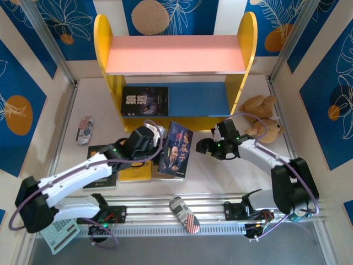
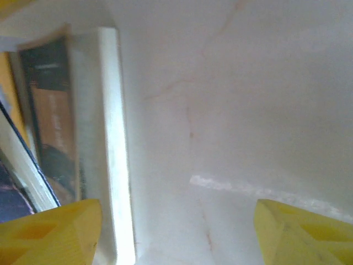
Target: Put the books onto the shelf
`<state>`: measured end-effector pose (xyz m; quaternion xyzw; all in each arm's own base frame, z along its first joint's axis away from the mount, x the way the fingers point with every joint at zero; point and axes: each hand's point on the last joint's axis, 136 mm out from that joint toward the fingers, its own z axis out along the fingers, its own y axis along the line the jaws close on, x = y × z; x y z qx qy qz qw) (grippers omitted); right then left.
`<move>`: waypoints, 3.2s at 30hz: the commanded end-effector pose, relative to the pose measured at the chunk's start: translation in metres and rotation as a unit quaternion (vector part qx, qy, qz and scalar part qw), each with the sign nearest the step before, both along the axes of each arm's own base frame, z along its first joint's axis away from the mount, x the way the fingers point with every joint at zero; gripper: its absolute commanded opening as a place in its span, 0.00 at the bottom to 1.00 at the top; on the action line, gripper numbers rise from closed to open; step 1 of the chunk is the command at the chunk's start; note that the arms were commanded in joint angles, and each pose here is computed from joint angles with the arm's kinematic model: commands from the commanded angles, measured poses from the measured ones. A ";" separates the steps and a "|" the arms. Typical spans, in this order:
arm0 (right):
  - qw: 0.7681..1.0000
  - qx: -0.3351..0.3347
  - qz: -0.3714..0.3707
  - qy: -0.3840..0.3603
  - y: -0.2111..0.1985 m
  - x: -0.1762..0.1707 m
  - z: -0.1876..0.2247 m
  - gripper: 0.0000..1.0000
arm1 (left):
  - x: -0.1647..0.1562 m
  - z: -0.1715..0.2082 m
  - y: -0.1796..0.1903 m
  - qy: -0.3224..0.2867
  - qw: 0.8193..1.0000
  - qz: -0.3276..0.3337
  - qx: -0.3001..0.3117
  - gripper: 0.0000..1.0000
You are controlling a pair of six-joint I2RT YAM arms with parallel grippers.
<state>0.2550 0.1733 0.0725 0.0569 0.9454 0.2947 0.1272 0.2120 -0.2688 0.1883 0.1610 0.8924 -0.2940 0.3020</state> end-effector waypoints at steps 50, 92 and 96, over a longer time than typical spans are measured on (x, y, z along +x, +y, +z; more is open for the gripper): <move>0.908 0.345 -0.132 -0.199 0.100 0.012 0.195 0.99 | 0.058 0.190 0.026 -0.163 0.883 0.226 -0.376 0.00; 0.857 0.415 -0.247 -0.178 0.107 0.029 0.193 0.35 | 0.052 0.171 0.024 -0.154 0.869 0.244 -0.401 0.00; 0.859 0.408 -0.249 -0.181 0.104 0.031 0.192 0.21 | 0.053 0.167 0.025 -0.154 0.872 0.248 -0.394 0.00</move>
